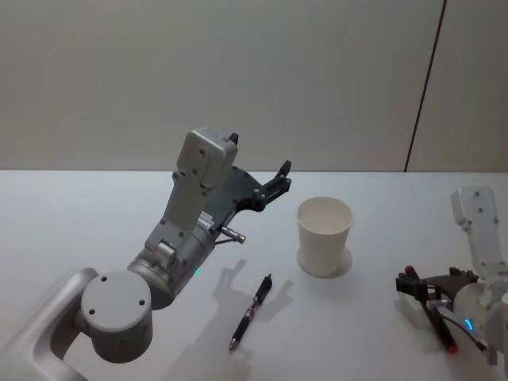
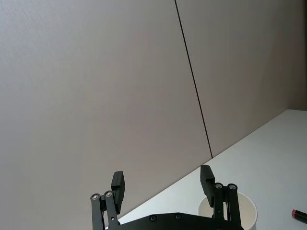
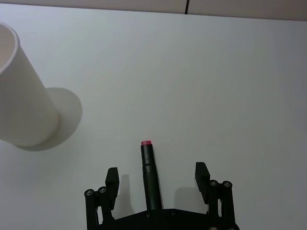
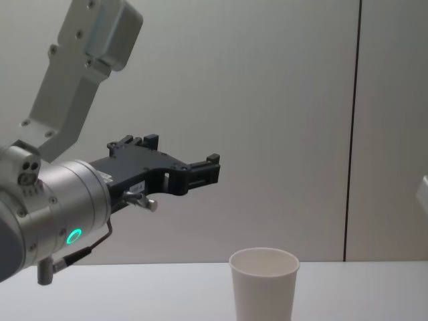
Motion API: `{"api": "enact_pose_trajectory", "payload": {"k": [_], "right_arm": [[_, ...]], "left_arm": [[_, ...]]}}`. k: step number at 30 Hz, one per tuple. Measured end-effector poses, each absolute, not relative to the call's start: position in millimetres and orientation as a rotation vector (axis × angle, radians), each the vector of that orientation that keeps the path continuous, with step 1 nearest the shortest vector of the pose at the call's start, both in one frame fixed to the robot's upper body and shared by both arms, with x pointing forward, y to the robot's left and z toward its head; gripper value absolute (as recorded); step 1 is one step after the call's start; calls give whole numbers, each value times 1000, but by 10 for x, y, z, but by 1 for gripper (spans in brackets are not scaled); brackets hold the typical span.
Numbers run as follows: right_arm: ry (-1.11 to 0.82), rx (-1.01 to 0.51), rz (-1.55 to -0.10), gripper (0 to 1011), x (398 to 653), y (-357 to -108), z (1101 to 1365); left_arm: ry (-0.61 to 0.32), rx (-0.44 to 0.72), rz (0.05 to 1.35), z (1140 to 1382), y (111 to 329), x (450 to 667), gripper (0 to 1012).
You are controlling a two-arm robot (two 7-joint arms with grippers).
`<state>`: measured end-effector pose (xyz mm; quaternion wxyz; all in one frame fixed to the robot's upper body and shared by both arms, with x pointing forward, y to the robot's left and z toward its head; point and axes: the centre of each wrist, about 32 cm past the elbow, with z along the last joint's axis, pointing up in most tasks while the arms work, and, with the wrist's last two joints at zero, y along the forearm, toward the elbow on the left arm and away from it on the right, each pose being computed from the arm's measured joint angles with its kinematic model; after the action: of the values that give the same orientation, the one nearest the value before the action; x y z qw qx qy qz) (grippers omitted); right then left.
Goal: Place the pen into the pen holder.
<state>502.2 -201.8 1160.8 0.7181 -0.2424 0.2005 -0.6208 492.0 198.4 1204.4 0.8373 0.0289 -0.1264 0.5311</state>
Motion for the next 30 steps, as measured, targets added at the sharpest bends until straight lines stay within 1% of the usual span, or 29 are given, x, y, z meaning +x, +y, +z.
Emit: {"api": "enact_pose_trajectory", "payload": {"k": [2,8,9,10,11,12,14,15,16,17,18,24,25,27,30], "right_arm": [[449,-540,-1374,1001,5030,-2019,11593],[459,-548,-1371,884,5046,-2018,11558],[461,-550,-1370,827,5050,-2018,11548],[462,-551,-1369,813,5051,-2017,11543],[464,-553,-1368,774,5057,-2017,11532],[464,-553,-1368,774,5058,-2016,11528],[466,-554,-1367,695,5063,-2014,11517],[468,-555,-1367,681,5067,-2014,11507],[469,-556,-1367,636,5069,-2012,11501],[470,-556,-1367,623,5071,-2011,11496],[471,-557,-1367,566,5076,-2011,11489],[473,-559,-1367,391,5088,-2009,11462],[473,-559,-1366,329,5091,-2009,11455],[473,-559,-1366,289,5094,-2011,11449],[474,-558,-1365,193,5098,-2013,11435]], "left_arm": [[-268,61,1124,12044,1984,4920,1004],[-268,61,1124,12044,1984,4920,1004],[-268,61,1124,12044,1984,4920,1004],[-268,61,1124,12044,1984,4920,1004],[-268,61,1124,12044,1984,4920,1004],[-268,61,1124,12044,1984,4920,1004],[-268,61,1124,12044,1984,4920,1004],[-268,61,1124,12044,1984,4920,1004],[-268,61,1124,12044,1984,4920,1004],[-268,61,1124,12044,1984,4920,1004],[-268,61,1124,12044,1984,4920,1004],[-268,61,1124,12044,1984,4920,1004],[-268,61,1124,12044,1984,4920,1004],[-268,61,1124,12044,1984,4920,1004],[-268,61,1124,12044,1984,4920,1004]]}}
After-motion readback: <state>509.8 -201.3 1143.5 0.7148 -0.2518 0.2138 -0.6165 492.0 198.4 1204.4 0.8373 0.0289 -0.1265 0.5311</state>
